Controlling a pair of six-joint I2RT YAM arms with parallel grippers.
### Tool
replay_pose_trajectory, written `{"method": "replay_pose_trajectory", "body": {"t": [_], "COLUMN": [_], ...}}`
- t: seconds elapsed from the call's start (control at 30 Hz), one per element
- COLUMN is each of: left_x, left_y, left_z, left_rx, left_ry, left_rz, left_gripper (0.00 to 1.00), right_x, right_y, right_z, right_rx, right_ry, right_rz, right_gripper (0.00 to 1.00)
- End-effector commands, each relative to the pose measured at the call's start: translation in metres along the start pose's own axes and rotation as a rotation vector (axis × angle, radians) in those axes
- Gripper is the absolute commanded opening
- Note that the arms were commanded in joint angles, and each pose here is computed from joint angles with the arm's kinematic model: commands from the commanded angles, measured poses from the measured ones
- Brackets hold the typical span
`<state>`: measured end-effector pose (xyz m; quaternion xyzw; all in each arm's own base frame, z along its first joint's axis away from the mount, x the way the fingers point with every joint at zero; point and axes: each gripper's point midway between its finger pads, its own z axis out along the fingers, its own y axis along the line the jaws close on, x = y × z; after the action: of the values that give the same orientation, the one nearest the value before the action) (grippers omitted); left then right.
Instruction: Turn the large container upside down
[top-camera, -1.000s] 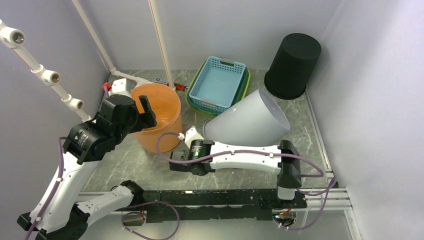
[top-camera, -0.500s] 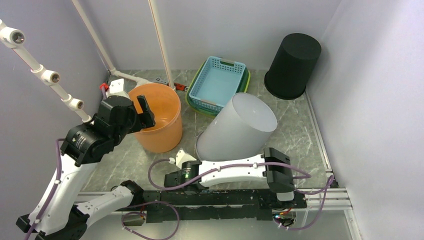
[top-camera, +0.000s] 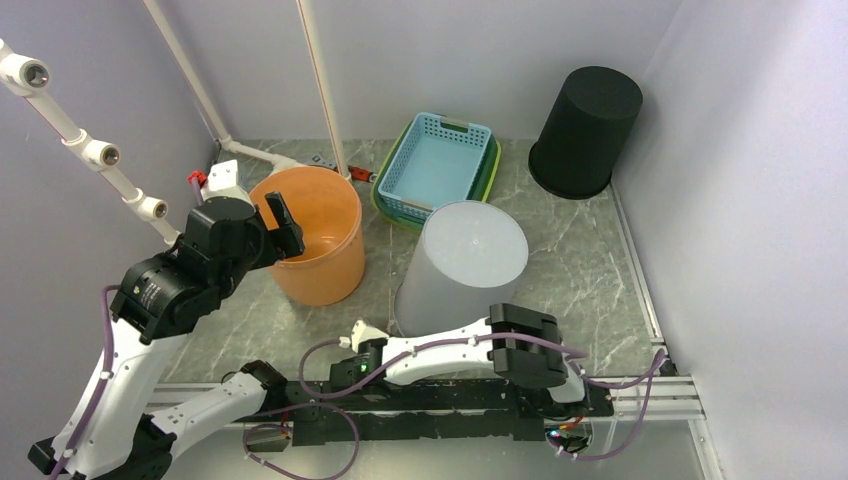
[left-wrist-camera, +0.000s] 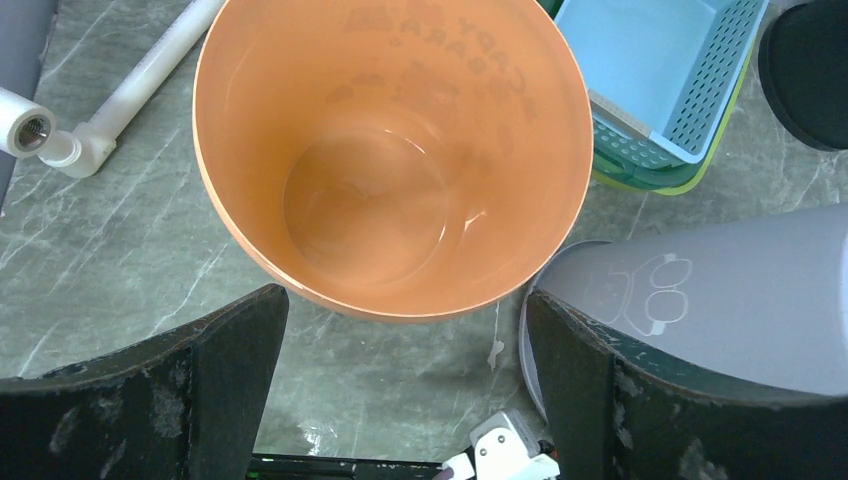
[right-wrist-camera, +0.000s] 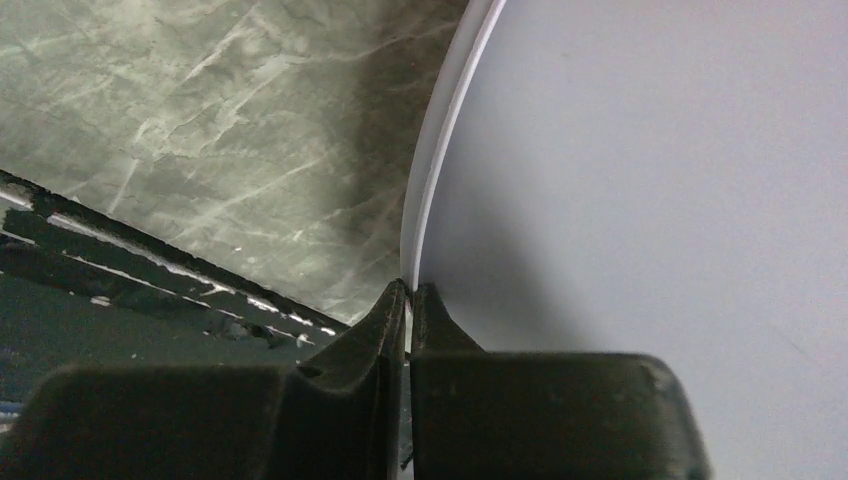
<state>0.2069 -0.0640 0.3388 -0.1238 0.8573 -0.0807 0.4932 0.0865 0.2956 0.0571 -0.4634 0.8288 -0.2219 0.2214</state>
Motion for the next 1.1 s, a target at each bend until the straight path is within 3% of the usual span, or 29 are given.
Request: {"method": "replay_pose_trajectory", "body": {"t": [0.0, 0.67, 0.93, 1.07], "left_x": [-0.005, -0.004, -0.003, -0.003], "left_y": [-0.002, -0.012, -0.012, -0.012], "left_z": [-0.001, 0.01, 0.011, 0.012], "left_rx": [0.009, 0.023, 0.02, 0.019], "left_ry": [-0.027, -0.009, -0.005, -0.007], "left_rz": [-0.021, 0.0, 0.002, 0.005], "left_gripper": [0.94, 0.94, 0.94, 0.94], "right_x": [-0.003, 0.003, 0.003, 0.002], "right_y": [0.009, 0.02, 0.018, 0.019], "right_z": [0.007, 0.017, 0.017, 0.015], "right_rx": [-0.004, -0.006, 0.01, -0.003], "right_ry": [-0.018, 0.005, 0.005, 0.003], "right_rz": [-0.009, 0.017, 0.012, 0.019], "right_gripper": [0.0, 0.03, 0.12, 0.28]}}
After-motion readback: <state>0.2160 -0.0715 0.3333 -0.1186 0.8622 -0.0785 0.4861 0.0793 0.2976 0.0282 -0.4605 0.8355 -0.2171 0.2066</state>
